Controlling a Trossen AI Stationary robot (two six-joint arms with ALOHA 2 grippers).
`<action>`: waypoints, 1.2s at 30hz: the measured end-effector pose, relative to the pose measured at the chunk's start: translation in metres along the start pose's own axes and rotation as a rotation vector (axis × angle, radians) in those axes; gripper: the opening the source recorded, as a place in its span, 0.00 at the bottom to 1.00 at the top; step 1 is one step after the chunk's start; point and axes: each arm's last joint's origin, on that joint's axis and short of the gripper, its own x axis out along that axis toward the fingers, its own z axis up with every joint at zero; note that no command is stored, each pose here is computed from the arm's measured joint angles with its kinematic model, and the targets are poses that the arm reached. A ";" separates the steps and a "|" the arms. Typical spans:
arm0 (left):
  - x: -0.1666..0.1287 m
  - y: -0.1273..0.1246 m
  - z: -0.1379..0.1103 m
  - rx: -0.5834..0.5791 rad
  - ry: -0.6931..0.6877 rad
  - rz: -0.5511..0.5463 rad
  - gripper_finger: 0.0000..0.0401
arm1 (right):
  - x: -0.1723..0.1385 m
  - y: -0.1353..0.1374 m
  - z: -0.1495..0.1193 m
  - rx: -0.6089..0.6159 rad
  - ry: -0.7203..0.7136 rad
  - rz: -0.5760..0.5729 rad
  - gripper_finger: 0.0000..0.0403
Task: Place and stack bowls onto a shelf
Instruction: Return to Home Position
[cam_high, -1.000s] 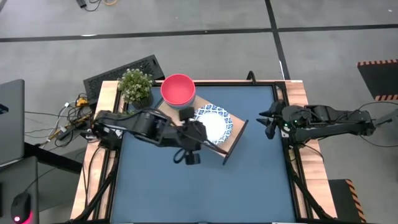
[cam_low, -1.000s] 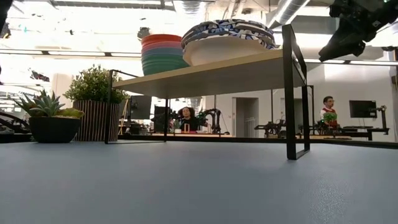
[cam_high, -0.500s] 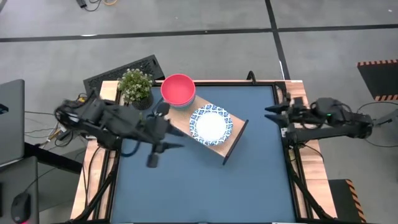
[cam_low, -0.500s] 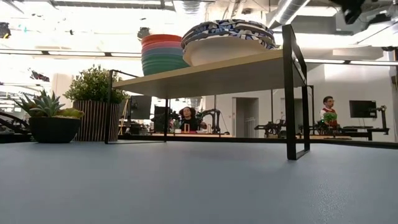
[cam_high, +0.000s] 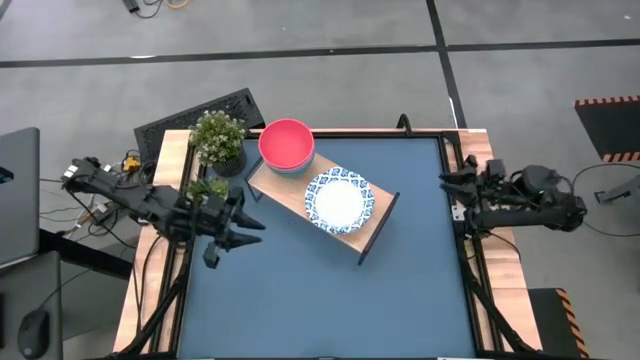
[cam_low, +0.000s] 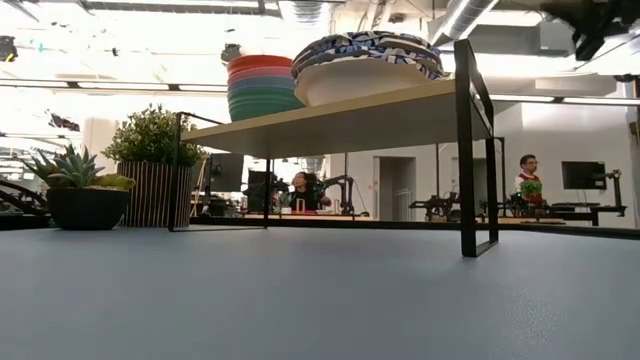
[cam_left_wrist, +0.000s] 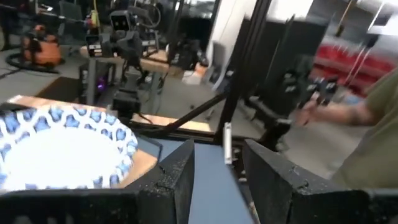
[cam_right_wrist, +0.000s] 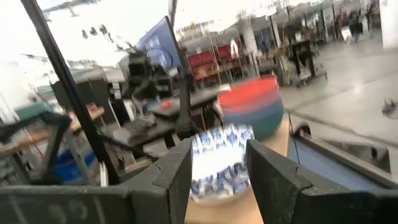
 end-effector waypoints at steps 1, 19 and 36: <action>-0.007 0.003 -0.008 -0.024 -0.018 -0.009 0.30 | 0.002 -0.001 -0.005 0.001 0.024 -0.007 0.44; -0.076 0.040 -0.103 -0.200 -0.104 -0.128 0.30 | 0.034 -0.010 -0.075 0.037 0.101 0.144 0.44; -0.086 0.058 -0.151 -0.168 -0.023 0.025 0.30 | 0.045 -0.022 -0.130 0.116 0.172 0.192 0.44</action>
